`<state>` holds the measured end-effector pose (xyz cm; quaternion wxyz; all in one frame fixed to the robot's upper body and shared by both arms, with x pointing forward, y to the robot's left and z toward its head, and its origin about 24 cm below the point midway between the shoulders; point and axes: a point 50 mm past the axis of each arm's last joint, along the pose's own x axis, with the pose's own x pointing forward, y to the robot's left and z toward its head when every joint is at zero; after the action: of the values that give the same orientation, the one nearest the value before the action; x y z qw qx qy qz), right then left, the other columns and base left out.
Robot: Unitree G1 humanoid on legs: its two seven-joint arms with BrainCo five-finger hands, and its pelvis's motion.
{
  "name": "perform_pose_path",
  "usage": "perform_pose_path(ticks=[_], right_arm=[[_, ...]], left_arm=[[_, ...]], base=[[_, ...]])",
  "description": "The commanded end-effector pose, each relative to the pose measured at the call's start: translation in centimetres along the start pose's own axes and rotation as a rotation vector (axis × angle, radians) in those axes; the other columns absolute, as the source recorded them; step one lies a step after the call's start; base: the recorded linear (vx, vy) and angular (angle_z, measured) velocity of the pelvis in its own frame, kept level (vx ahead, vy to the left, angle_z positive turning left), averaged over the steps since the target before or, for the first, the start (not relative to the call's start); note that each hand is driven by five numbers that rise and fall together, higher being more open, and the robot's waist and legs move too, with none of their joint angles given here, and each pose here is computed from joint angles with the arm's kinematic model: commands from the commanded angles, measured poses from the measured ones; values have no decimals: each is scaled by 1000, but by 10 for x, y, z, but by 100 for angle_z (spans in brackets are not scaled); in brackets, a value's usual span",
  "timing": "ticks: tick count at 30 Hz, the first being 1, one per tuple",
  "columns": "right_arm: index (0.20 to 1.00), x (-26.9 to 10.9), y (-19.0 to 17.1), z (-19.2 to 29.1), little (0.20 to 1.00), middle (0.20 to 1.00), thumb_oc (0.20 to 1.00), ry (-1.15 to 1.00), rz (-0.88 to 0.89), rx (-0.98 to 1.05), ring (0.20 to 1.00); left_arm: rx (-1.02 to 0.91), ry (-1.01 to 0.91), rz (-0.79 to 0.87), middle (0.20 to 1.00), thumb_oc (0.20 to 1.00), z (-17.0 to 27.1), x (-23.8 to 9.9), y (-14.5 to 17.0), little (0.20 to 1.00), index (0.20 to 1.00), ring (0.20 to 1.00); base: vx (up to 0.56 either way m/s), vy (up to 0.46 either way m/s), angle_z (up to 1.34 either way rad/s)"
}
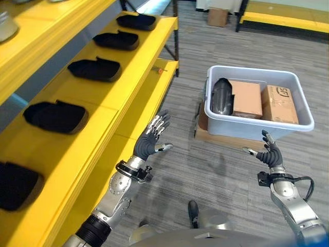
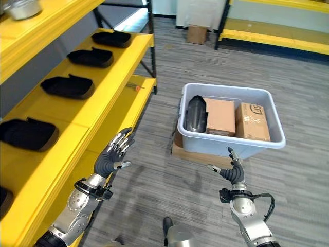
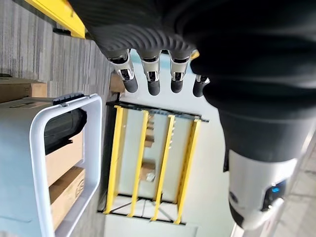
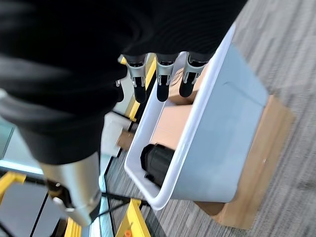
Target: Move parts from the plastic box to the shelf.
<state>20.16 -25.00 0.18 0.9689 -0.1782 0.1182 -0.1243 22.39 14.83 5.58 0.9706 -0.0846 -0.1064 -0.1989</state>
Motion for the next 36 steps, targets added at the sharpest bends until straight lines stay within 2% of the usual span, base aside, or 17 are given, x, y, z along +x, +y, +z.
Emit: perform_pose_path(ticks=[1,9,21,28,36], right_arm=[[1000,4,4,22,1000,1000,1000,-113,17,36,1000],[1000,-2,27,25,1000,1000,1000,-118,108,69,1000],[1000,14,49,47,1000,1000,1000,-159,180,106,1000],[1000,15,60,40,1000,1000,1000,-133,139,132,1000],[1000,19,42,43,1000,1000,1000,-160,35,-42,1000]], left_arm=[[28,-53,11,1000,1000,11,-5,3,1000,1000,1000],[56,-36,23,1000,1000,8,-16,0,1000,1000,1000],[136,-19,61,1000,1000,5,-14,14,1000,1000,1000],[177,14,44,1000,1000,2,-10,14,1000,1000,1000],[180,16,2,1000,1000,4,-12,8,1000,1000,1000]], base=[[163,-51,-18],[187,54,-34],[81,85,-32],[115,-203,-34],[172,-332,-13]])
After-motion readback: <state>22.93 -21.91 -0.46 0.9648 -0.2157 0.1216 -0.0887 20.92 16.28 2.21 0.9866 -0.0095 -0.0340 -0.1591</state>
